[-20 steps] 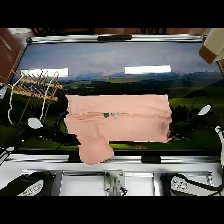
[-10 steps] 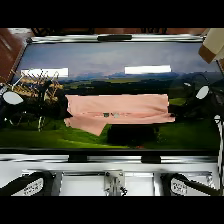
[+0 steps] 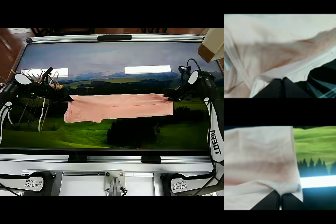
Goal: Fold the shirts.
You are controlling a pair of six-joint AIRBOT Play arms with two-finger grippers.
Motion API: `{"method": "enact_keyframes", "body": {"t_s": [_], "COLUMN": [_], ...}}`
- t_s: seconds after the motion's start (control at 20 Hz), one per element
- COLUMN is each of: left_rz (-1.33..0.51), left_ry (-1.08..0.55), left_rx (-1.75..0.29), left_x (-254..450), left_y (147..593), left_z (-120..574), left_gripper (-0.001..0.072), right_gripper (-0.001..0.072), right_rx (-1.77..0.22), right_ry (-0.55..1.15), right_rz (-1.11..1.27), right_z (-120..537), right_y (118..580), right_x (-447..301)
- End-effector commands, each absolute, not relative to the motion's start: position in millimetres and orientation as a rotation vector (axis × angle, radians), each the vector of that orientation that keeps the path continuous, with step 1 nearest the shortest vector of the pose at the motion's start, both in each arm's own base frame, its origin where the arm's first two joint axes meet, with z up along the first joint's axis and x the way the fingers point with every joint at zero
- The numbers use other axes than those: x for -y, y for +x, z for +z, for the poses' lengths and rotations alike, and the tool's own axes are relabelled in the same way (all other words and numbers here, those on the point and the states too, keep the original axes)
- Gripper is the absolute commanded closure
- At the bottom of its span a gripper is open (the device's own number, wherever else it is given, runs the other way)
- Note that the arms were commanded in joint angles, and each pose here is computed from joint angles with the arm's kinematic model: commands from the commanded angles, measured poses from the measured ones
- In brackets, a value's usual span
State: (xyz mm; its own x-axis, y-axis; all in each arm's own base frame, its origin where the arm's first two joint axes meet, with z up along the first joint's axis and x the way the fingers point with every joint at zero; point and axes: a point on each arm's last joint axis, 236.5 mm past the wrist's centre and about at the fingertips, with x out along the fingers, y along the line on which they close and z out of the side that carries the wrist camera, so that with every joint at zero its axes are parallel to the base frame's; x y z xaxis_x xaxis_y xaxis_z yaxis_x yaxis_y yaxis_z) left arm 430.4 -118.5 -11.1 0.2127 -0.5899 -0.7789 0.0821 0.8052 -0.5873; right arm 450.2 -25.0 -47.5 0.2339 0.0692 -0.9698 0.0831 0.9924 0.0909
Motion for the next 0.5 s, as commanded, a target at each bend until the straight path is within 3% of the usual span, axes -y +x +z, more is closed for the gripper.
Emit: {"method": "enact_keyframes", "body": {"t_s": [0.0,0.1,0.15,0.2,0.25,0.3,0.4,0.45], "left_rz": [-0.447,-0.41,-0.401,-0.405,-0.415,-0.428,-0.47,-0.503], "left_ry": [-0.512,-0.551,-0.563,-0.567,-0.58,-0.587,-0.575,-0.56], "left_rx": [-1.293,-1.302,-1.311,-1.315,-1.316,-1.319,-1.35,-1.372], "left_x": [114.4,113.4,113.9,115.2,117.8,119.8,124.4,128.7], "left_y": [444.8,448.5,448.2,447.3,446.8,445.3,438.0,431.9], "left_z": [-28.9,-35.7,-38.0,-37.8,-34.9,-30.8,-20.8,-15.4], "left_gripper": [0.0671,0.0667,0.0566,0.0321,0.0123,0.0087,0.0088,0.0088], "right_gripper": [0.0633,0.0605,0.042,0.015,0.0142,0.0135,0.0131,0.0069], "right_rx": [-1.379,-1.436,-1.45,-1.451,-1.449,-1.442,-1.421,-1.407], "right_ry": [0.187,0.214,0.222,0.216,0.194,0.16,0.127,0.138], "right_rz": [-0.011,0.001,0.006,0.037,0.077,0.092,0.099,0.12], "right_z": [-69.5,-83.4,-86.7,-85.6,-80.9,-72.6,-52.2,-42.2], "right_y": [455.1,446.6,444.6,444.0,442.5,440.5,436.1,434.2], "right_x": [17.9,12.0,10.1,5.9,2.6,5.7,14.3,16.4]}}
